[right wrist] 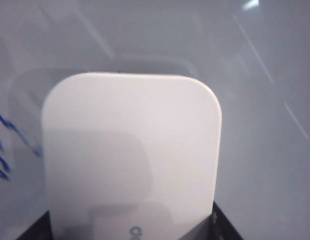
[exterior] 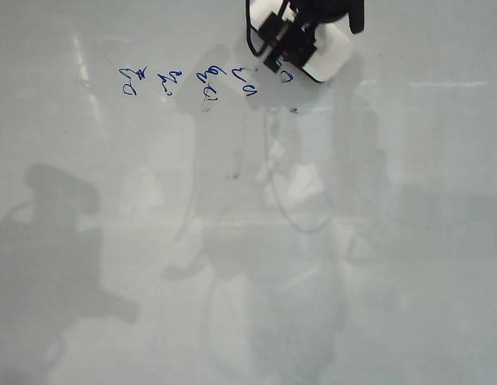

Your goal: Grab the whiteboard eraser that is attached to the surface of the whiteboard and use it to clean the writing on the whiteboard.

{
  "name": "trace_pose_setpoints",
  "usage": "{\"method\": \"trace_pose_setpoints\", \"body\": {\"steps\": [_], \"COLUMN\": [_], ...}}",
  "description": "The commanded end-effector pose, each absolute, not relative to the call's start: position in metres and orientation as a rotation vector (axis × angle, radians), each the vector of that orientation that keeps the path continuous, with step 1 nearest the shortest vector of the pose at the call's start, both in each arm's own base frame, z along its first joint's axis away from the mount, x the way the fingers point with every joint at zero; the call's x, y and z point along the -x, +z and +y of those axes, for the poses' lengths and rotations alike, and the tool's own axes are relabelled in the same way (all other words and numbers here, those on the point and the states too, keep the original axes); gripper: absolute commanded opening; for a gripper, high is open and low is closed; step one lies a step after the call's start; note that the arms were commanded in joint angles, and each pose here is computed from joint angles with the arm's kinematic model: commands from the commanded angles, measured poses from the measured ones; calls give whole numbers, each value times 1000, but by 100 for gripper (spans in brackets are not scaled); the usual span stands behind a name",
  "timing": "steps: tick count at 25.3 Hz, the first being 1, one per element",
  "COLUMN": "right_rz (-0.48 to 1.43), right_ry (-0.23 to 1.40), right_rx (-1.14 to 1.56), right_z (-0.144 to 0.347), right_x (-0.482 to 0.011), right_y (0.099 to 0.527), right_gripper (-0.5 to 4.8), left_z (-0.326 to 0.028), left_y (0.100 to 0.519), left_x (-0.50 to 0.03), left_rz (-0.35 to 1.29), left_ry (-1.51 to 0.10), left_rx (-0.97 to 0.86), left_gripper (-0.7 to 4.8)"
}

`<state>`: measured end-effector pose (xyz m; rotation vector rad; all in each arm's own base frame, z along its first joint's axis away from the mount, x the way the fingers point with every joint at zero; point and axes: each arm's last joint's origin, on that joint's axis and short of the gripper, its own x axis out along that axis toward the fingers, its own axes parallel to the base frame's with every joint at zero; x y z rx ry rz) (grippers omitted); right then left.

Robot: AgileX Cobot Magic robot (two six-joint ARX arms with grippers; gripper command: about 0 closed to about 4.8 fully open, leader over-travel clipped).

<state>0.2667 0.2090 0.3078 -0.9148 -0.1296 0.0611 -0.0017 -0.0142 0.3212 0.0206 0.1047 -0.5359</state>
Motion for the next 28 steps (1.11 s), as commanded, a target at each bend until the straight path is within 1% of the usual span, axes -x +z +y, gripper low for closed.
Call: {"method": "trace_pose_setpoints", "body": {"steps": [1,4,8,15,17,22,25,28], "right_rz": [-160,-134,-96,-95,-89,-57,-71,-102], "right_ry": [154,180,257,295,265,104,56,-4], "right_rx": [917,902,920,934,943,1046,1055,1012], "right_z": [210,214,227,241,240,236,230,213], "right_x": [-272,-277,-284,-277,-277,-282,-283,-280], "right_y": [304,293,268,260,262,275,289,313], "right_gripper": [179,179,179,179,179,179,179,179], "left_z": [-14,-14,-14,-14,-14,-14,-14,-14], "left_y": [323,323,323,323,323,323,323,323], "left_x": [2,2,2,2,2,2,2,2], "left_rz": [93,93,93,93,93,93,93,93], "left_ry": [-540,-540,-540,-540,-540,-540,-540,-540], "left_rx": [-23,-23,-23,-23,-23,-23,-23,-23], "left_gripper": [-2,-2,-2,-2,-2,-2,-2,-2]}}
